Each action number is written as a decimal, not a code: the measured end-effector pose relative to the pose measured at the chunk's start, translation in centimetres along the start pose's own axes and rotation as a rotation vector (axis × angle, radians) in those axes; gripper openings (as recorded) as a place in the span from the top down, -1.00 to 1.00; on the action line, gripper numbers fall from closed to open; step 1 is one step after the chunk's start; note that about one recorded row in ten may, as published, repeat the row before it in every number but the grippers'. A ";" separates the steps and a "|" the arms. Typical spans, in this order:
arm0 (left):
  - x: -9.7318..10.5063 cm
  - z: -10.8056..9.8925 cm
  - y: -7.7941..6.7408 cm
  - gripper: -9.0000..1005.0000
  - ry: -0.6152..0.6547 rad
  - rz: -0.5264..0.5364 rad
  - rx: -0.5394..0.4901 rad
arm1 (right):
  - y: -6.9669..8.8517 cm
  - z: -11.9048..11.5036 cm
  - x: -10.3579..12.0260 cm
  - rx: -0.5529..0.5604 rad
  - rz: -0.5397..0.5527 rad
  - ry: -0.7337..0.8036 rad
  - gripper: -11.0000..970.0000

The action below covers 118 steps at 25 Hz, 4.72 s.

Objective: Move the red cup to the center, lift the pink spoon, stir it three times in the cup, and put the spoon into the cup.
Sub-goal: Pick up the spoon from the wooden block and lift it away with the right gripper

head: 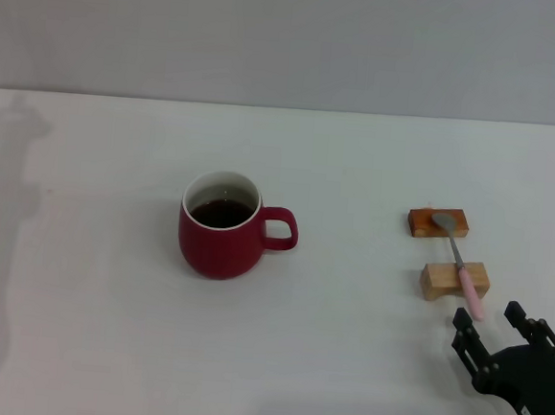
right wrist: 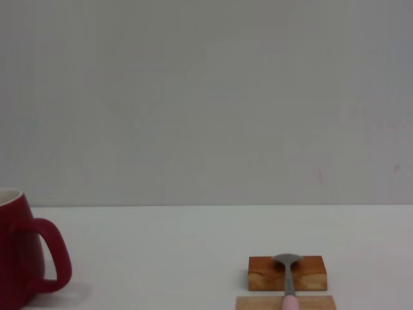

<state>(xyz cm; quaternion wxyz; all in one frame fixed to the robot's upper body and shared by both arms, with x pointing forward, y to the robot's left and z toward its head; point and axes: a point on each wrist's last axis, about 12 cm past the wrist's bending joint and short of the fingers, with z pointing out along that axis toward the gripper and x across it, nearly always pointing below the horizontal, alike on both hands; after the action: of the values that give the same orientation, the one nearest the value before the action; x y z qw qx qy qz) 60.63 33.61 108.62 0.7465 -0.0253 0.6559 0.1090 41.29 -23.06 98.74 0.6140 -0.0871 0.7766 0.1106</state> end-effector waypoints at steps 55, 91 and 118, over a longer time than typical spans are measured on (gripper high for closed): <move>-0.5 0.0 0.6 0.93 -0.041 0.012 -0.010 | 1.4 2.9 0.2 0.046 0.037 -0.003 -0.25; -0.6 -0.2 1.0 0.92 -0.065 0.012 -0.019 | 1.4 2.9 0.2 0.072 0.049 -0.008 -0.02; -0.6 -0.3 1.0 0.92 -0.066 0.012 -0.020 | 1.6 3.3 0.2 0.064 0.044 -0.004 0.23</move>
<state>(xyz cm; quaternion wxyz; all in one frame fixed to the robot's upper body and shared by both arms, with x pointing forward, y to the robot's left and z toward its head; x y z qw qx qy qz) 60.02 34.45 109.25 0.7667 -0.0253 0.6300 0.1209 43.90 -20.64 97.96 0.6154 -0.0501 0.7803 0.0994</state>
